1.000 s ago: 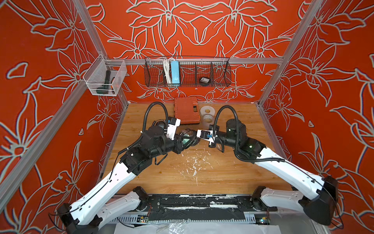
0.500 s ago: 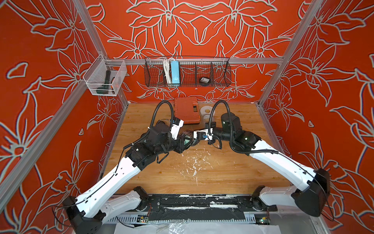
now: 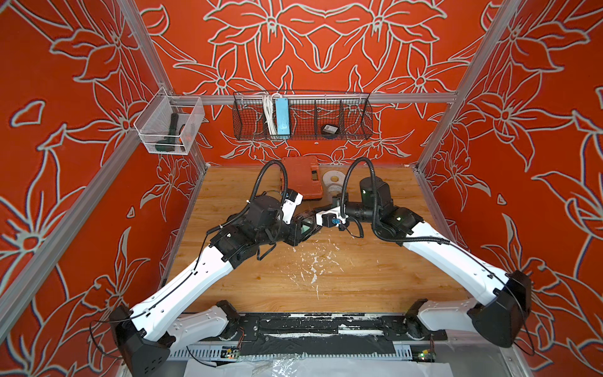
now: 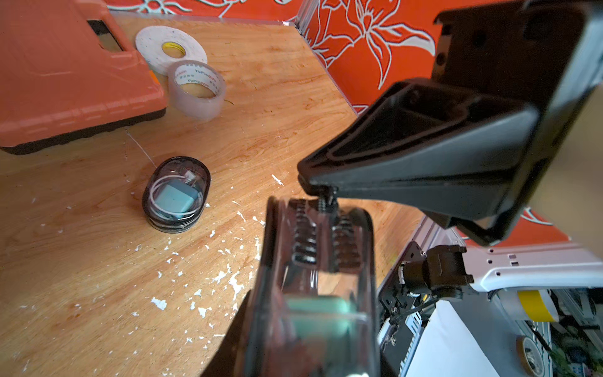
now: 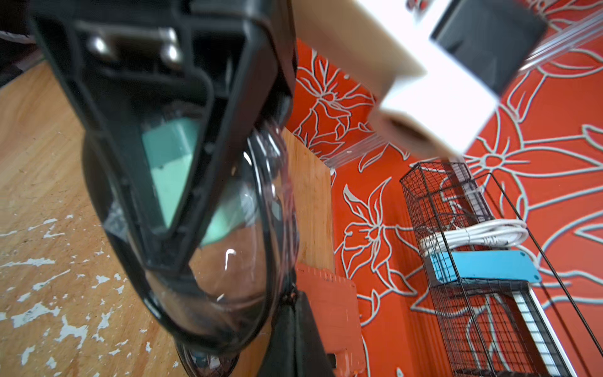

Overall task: Pack away charging kits
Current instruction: Zip the zipper on the storage bag, then place the storage bag at the center of the board.

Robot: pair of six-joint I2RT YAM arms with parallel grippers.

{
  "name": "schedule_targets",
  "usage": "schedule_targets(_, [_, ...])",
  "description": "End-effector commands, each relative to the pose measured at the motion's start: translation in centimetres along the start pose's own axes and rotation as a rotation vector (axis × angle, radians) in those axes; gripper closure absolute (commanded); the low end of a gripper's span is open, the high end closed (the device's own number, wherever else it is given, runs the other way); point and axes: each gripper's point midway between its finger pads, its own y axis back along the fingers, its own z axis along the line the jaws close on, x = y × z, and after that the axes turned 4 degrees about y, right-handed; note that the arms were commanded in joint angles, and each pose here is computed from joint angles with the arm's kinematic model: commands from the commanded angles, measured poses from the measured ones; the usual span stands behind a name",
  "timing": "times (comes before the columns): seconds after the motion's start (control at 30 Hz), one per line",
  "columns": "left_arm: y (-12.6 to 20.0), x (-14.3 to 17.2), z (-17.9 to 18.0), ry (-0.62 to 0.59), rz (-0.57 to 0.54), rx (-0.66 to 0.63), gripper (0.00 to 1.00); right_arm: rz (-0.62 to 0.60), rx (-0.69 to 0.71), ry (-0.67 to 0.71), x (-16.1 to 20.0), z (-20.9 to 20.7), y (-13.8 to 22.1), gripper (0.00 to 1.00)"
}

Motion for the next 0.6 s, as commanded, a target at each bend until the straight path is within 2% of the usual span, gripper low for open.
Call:
schedule_targets(0.0, [-2.0, 4.7, 2.6, 0.046, 0.202, -0.08, 1.0, -0.192, 0.1, 0.163, -5.1, -3.4, 1.9, 1.0])
schedule_targets(0.17, [-2.6, 3.4, 3.1, 0.088, 0.135, -0.106, 1.0, -0.169, 0.094, 0.122, -4.3, -3.1, 1.2, 1.0])
schedule_targets(0.2, [-2.9, 2.8, 3.0, 0.118, 0.097, -0.095, 1.0, -0.131, 0.131, 0.072, -3.4, -3.3, 1.1, 0.93])
schedule_targets(0.23, [-3.4, 2.3, 3.0, 0.16, 0.051, -0.08, 1.0, -0.089, 0.181, 0.013, -2.3, -3.6, 1.1, 0.77])
schedule_targets(0.3, [-4.8, 1.9, 3.5, 0.253, -0.059, -0.025, 1.0, 0.027, 0.288, -0.106, 0.8, -3.9, 1.1, 0.6])
schedule_targets(0.33, [-5.4, 2.1, 4.1, 0.309, -0.12, 0.006, 1.0, 0.095, 0.334, -0.182, 2.7, -3.8, 1.2, 0.03])
schedule_targets(0.4, [-6.8, 3.5, 5.5, 0.397, -0.174, 0.049, 1.0, 0.23, 0.431, -0.38, 6.8, -3.6, 1.9, 0.02])
schedule_targets(0.47, [-8.2, 4.8, 6.7, 0.461, -0.174, 0.05, 1.0, 0.387, 0.561, -0.688, 12.0, -3.3, 3.9, 0.02])
schedule_targets(0.53, [-9.8, 5.8, 7.6, 0.504, -0.163, 0.055, 1.0, 0.437, 0.56, -0.979, 15.7, -1.5, 5.5, 0.02])
schedule_targets(0.57, [-10.5, 6.4, 8.0, 0.523, -0.153, 0.053, 1.0, 0.414, 0.519, -1.057, 16.1, -0.5, 5.5, 0.02])
